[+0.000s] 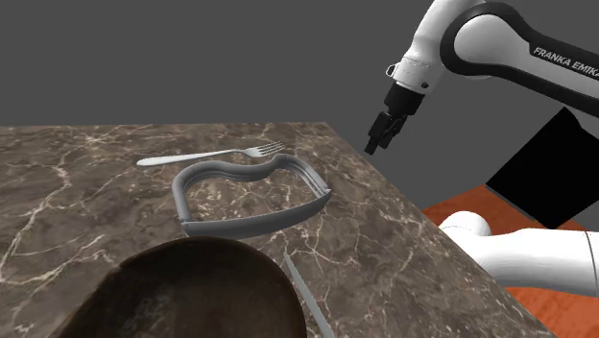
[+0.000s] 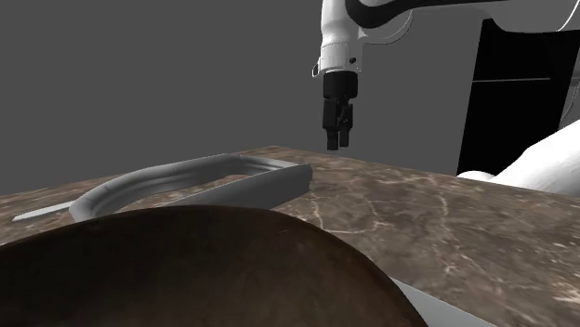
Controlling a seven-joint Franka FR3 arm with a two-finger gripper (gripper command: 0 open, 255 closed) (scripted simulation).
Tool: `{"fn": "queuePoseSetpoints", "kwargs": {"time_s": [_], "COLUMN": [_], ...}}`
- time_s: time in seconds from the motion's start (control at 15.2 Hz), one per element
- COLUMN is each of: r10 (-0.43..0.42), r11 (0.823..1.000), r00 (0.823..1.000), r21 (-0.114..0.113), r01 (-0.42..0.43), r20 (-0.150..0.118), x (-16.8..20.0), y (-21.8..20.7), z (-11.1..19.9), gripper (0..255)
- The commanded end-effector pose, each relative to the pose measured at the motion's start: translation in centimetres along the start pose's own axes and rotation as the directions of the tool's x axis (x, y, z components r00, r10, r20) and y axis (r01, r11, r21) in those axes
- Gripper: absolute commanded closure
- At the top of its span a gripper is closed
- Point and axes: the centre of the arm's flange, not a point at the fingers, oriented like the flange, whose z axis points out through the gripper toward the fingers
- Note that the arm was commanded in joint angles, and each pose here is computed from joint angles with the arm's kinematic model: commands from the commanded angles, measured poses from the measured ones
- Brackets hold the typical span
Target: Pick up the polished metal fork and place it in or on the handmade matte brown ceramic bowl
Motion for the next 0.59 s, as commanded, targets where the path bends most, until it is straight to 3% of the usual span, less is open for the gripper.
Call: {"fn": "queuePoseSetpoints", "kwargs": {"time_s": [0.0, 0.26, 0.53], "r10": [0.000, -0.154, -0.304], "r11": [1.000, 0.988, 0.952], "r00": [1.000, 0.988, 0.952], "r21": [0.000, -0.022, -0.042], "r01": [0.000, 0.154, 0.305], "r20": [0.000, 0.012, 0.027], "x": [0.0, 3.9, 7.2], "y": [0.0, -4.0, -8.5], "z": [0.0, -0.7, -1.4], "gripper": [0, 0, 0]}}
